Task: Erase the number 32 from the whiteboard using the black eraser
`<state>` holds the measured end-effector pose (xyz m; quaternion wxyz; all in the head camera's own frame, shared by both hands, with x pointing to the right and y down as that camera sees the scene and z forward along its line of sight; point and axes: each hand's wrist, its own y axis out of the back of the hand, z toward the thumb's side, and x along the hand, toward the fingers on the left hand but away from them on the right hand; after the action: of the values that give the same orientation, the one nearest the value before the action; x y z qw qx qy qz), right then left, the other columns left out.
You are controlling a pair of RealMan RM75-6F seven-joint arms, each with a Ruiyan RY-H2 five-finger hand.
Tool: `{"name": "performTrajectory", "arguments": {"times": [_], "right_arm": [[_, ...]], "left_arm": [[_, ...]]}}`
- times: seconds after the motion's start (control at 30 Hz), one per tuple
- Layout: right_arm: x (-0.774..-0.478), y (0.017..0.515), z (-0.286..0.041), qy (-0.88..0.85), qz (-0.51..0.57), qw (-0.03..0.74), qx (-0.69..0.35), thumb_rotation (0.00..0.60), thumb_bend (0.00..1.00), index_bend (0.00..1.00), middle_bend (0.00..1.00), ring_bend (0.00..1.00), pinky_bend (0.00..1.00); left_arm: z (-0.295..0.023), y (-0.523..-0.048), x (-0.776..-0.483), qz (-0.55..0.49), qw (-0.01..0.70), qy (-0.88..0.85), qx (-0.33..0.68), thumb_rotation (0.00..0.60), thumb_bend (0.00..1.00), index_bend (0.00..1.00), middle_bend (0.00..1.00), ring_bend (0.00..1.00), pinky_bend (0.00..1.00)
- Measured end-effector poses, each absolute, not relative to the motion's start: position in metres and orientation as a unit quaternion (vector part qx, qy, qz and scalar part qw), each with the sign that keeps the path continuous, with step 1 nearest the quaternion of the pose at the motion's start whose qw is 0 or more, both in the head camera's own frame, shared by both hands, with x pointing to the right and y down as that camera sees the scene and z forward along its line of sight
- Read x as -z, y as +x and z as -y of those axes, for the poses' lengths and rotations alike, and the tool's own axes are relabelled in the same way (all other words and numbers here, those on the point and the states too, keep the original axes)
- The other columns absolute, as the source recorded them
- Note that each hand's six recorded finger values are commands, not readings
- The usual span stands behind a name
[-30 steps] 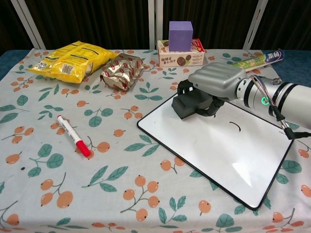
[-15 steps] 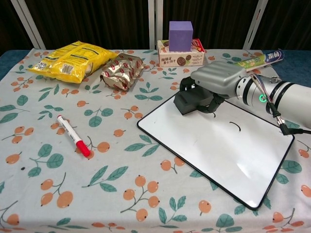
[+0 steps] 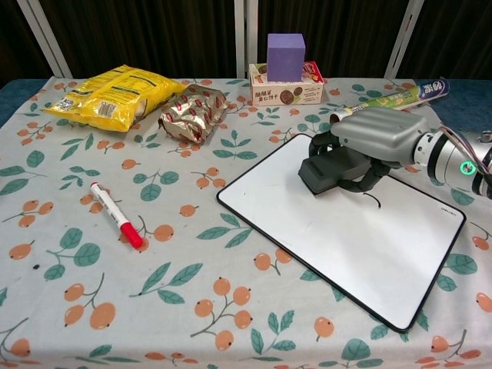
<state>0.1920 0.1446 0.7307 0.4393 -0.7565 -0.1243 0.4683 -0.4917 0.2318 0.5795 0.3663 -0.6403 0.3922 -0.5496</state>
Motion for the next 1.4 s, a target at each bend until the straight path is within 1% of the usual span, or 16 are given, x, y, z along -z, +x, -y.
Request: {"name": "performTrajectory", "arguments": {"times": [0.17,0.53,0.83,1.13,1.4], "right_arm": [[-0.731,0.198,-0.154,-0.76,0.111,0.437,-0.467,0.6,0.37,0.87,0.69,0.58,0.61],[-0.707,0.223,-0.175,-0.766,0.105,0.44,-0.457,0.6,0.37,0.88,0.7,0.59,0.62],[-0.701,0.245,-0.199,-0.768,0.091,0.431,-0.465,0.6,0.37,0.89,0.71,0.59,0.63],[-0.688,0.262,-0.215,-0.77,0.086,0.431,-0.462,0.6,0.37,0.9,0.71,0.6,0.64],[-0.698,0.259,-0.211,-0.768,0.087,0.431,-0.465,0.6,0.37,0.9,0.71,0.6,0.64]], "left_arm": [[-0.233,-0.491,-0.579,-0.391,0.366,-0.64,0.551,0.6,0.0,0.03,0.05,0.07,0.15],[-0.232,-0.482,-0.581,-0.386,0.369,-0.646,0.546,0.6,0.0,0.03,0.05,0.07,0.15],[-0.233,-0.479,-0.58,-0.385,0.371,-0.647,0.544,0.6,0.0,0.03,0.05,0.07,0.15],[-0.234,-0.479,-0.579,-0.384,0.371,-0.647,0.545,0.6,0.0,0.03,0.05,0.07,0.15],[-0.233,-0.479,-0.58,-0.385,0.37,-0.647,0.545,0.6,0.0,0.03,0.05,0.07,0.15]]}}
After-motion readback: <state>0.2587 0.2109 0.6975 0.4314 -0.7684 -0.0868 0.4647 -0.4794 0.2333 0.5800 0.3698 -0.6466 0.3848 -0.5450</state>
